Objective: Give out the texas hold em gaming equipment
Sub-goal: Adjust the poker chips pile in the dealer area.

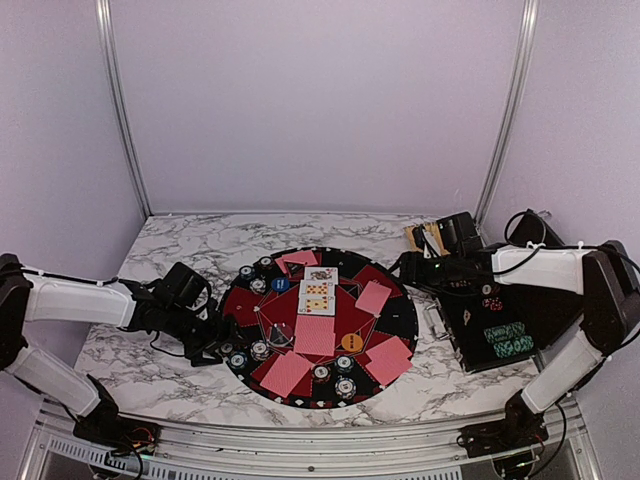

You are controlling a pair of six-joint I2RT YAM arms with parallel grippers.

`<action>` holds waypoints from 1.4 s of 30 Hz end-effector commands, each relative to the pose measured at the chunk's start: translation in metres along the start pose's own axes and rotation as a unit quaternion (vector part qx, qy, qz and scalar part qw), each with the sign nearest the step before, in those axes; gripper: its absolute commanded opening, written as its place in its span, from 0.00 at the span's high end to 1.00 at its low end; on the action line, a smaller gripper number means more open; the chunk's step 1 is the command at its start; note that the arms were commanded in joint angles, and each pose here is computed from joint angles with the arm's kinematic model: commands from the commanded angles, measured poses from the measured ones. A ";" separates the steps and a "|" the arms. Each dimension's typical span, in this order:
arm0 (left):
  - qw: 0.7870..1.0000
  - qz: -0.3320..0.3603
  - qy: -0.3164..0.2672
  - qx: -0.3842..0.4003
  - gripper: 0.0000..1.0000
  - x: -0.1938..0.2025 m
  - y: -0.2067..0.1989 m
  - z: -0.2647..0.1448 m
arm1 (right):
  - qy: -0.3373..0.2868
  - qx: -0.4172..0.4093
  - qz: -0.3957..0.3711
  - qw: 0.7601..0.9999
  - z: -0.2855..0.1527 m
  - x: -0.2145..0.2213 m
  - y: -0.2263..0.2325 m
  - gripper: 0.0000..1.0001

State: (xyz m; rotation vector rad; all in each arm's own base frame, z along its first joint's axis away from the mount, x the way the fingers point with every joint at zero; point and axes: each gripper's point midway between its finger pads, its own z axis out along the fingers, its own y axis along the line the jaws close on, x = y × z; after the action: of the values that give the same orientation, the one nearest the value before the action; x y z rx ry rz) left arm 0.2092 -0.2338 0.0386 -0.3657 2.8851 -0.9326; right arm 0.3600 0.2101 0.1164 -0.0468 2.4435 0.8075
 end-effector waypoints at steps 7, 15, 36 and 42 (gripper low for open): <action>1.000 0.000 0.009 0.009 0.12 0.002 -0.004 0.004 | -0.021 -0.005 -0.011 1.000 -0.010 -0.014 0.012 0.31; 1.000 0.002 0.011 0.010 0.12 0.001 -0.006 0.005 | -0.020 -0.004 -0.011 1.000 -0.010 -0.013 0.011 0.32; 1.000 0.006 0.012 0.018 0.12 -0.002 -0.014 0.005 | -0.020 -0.003 -0.012 1.000 -0.010 -0.012 0.010 0.32; 1.000 0.005 0.012 0.018 0.12 -0.001 -0.013 0.004 | -0.020 -0.002 -0.011 1.000 -0.009 -0.012 0.010 0.32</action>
State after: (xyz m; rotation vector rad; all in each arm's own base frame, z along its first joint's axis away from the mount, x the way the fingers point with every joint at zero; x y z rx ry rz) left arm 0.2109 -0.2388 0.0390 -0.3720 2.8880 -0.9617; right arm 0.3598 0.2092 0.1155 -0.0436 2.4474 0.8015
